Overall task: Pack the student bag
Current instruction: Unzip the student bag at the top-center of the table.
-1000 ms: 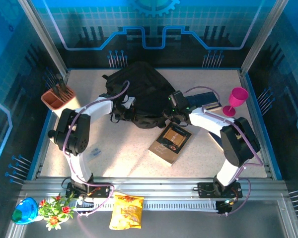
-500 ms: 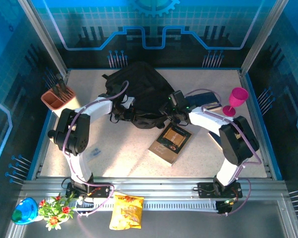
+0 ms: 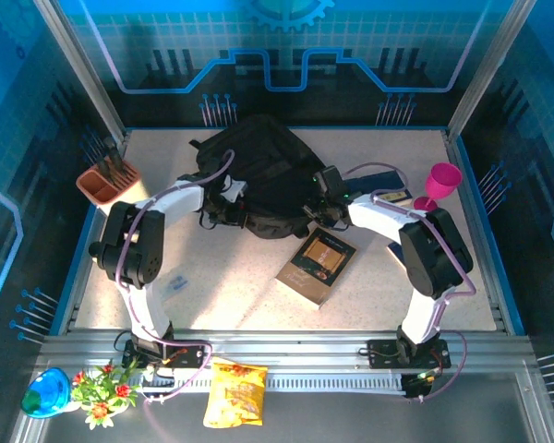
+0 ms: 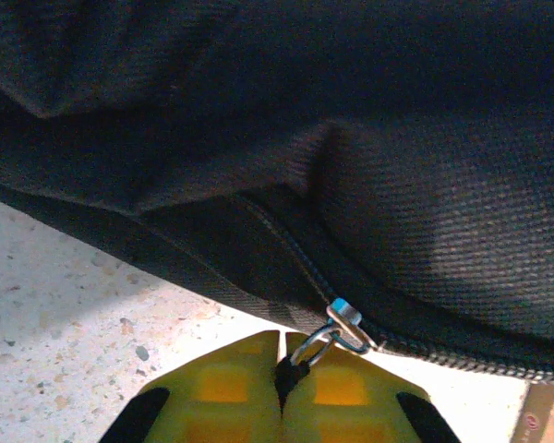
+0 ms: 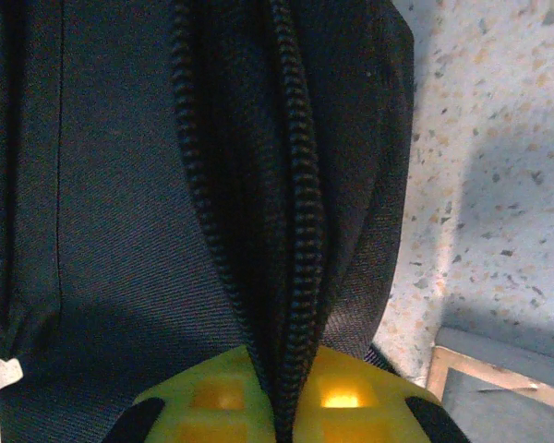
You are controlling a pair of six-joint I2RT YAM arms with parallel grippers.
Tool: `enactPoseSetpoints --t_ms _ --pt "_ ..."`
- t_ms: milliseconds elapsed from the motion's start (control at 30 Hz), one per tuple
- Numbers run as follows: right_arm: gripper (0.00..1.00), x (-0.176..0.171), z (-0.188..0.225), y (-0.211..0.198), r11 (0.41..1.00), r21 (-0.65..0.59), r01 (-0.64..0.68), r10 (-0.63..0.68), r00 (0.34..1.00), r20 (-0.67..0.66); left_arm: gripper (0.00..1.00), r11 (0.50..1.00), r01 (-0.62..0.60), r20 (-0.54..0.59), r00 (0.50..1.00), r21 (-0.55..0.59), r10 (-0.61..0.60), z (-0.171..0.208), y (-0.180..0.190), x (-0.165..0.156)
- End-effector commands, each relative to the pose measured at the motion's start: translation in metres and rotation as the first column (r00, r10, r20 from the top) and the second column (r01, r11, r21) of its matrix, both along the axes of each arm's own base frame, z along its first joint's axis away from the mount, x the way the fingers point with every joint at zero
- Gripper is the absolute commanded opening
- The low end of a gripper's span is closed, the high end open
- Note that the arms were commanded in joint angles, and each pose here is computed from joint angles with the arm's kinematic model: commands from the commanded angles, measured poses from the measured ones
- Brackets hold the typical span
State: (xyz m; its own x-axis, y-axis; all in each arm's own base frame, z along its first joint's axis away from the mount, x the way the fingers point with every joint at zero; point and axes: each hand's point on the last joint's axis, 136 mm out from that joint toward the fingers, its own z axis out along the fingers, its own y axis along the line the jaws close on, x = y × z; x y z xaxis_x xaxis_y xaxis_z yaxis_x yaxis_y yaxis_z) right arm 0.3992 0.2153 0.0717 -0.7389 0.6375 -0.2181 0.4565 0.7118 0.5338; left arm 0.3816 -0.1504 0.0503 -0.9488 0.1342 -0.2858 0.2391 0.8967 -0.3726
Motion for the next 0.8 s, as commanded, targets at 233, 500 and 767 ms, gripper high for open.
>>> enactPoseSetpoints --t_ms 233,500,767 --pt "0.02 0.009 0.016 -0.012 0.999 -0.025 -0.031 0.033 0.998 0.062 0.29 0.983 -0.177 0.019 0.984 0.043 0.176 0.015 0.040 0.035" --pt "0.04 0.006 0.020 0.030 0.993 0.042 -0.110 0.107 0.992 0.071 0.47 0.965 -0.262 0.114 0.958 -0.009 0.262 0.058 0.044 0.025" --pt "0.07 -0.009 0.017 0.100 0.967 0.099 -0.237 0.231 0.971 0.068 0.59 0.926 -0.348 0.171 0.913 -0.148 0.371 0.097 0.039 0.003"
